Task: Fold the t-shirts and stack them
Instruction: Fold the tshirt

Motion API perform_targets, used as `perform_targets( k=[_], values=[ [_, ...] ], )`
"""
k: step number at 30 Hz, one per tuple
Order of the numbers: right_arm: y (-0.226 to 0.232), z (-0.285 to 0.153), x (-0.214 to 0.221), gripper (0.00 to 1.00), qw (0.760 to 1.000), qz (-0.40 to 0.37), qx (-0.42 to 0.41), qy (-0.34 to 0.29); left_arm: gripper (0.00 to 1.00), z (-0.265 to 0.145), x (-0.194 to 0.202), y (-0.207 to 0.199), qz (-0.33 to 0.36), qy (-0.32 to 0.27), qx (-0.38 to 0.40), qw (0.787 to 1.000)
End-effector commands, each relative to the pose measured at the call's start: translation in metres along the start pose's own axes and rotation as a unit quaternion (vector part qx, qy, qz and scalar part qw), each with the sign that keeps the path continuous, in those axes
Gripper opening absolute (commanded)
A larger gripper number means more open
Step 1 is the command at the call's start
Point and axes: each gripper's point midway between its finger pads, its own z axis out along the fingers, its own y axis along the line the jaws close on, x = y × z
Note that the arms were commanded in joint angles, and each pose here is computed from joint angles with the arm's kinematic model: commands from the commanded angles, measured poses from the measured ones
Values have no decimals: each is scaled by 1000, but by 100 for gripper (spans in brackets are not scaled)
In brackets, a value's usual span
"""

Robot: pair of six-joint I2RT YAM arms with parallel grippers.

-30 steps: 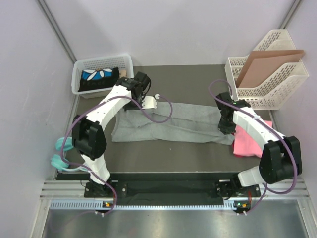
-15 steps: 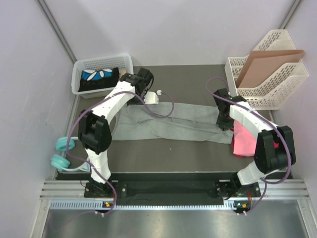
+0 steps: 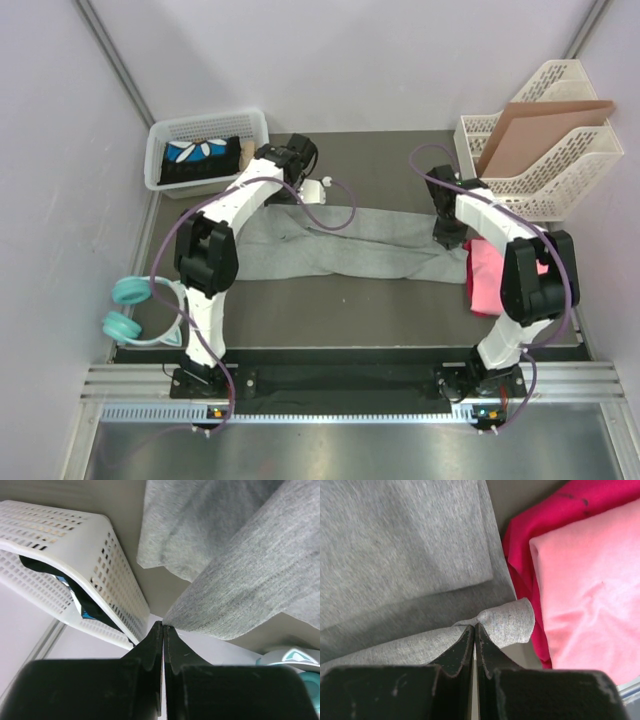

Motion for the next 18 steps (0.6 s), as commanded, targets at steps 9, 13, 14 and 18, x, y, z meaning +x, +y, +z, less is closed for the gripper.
perform_targets(
  k=[9,13,14,18],
  values=[
    [4,16,-25,0,1000,0,21,-14,0,4,1,54,-19,7,-61,998],
    [9,14,-33,0,1000,4,13,-20,0,6,3,56,-19,12,-63,998],
    [10,13,-36,0,1000,5,13,-22,0,8,4,54,-18,14,-60,998],
    [18,13,-49,0,1000,5,10,-27,0,13,7,50,-26,17,-57,998]
  ],
)
